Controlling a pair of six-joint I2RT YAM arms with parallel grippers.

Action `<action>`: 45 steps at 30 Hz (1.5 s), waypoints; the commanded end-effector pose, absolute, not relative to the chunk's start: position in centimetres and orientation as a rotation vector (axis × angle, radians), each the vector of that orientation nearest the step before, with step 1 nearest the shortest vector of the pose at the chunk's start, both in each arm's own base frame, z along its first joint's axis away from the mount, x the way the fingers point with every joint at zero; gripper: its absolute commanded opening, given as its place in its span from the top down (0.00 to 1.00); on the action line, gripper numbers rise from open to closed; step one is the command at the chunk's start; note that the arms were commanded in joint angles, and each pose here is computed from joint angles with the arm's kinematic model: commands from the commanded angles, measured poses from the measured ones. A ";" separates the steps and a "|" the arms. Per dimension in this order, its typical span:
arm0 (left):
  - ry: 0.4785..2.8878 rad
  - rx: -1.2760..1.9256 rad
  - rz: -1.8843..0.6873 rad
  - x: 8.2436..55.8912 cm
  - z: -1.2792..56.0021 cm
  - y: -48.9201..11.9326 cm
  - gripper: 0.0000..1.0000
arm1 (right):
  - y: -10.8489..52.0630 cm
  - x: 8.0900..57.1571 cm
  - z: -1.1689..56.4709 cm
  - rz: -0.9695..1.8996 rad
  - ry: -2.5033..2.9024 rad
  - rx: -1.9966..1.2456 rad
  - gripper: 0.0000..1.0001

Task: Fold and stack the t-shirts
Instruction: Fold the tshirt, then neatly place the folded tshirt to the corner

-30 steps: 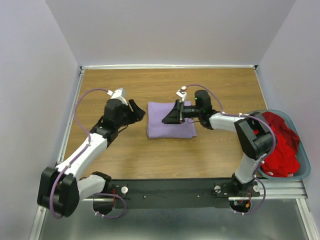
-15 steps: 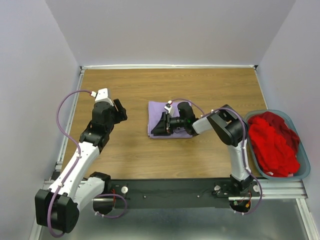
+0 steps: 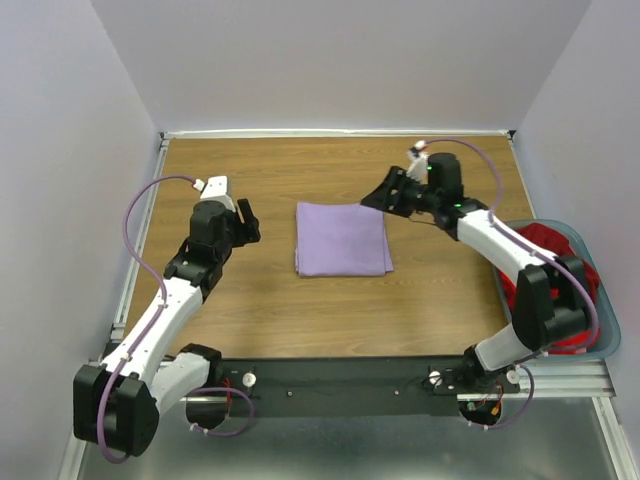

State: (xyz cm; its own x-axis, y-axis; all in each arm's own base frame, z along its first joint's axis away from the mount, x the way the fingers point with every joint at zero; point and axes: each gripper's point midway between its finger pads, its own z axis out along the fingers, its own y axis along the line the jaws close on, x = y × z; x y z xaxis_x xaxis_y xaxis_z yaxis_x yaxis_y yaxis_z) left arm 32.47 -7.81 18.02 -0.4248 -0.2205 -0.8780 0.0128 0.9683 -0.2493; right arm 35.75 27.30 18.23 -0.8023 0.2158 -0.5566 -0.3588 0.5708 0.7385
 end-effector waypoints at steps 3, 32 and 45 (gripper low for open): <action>2.042 0.052 -0.342 32.3 17.3 -13.0 0.26 | 14.4 34.2 11.9 0.544 2.473 0.080 0.24; 2.064 1.028 -0.207 26.6 6.2 -41.6 0.39 | 9.7 31.7 6.8 0.572 2.651 0.361 0.01; 2.119 1.093 -0.093 27.1 1.9 -41.4 0.50 | 10.8 30.8 6.2 0.668 2.646 0.344 0.02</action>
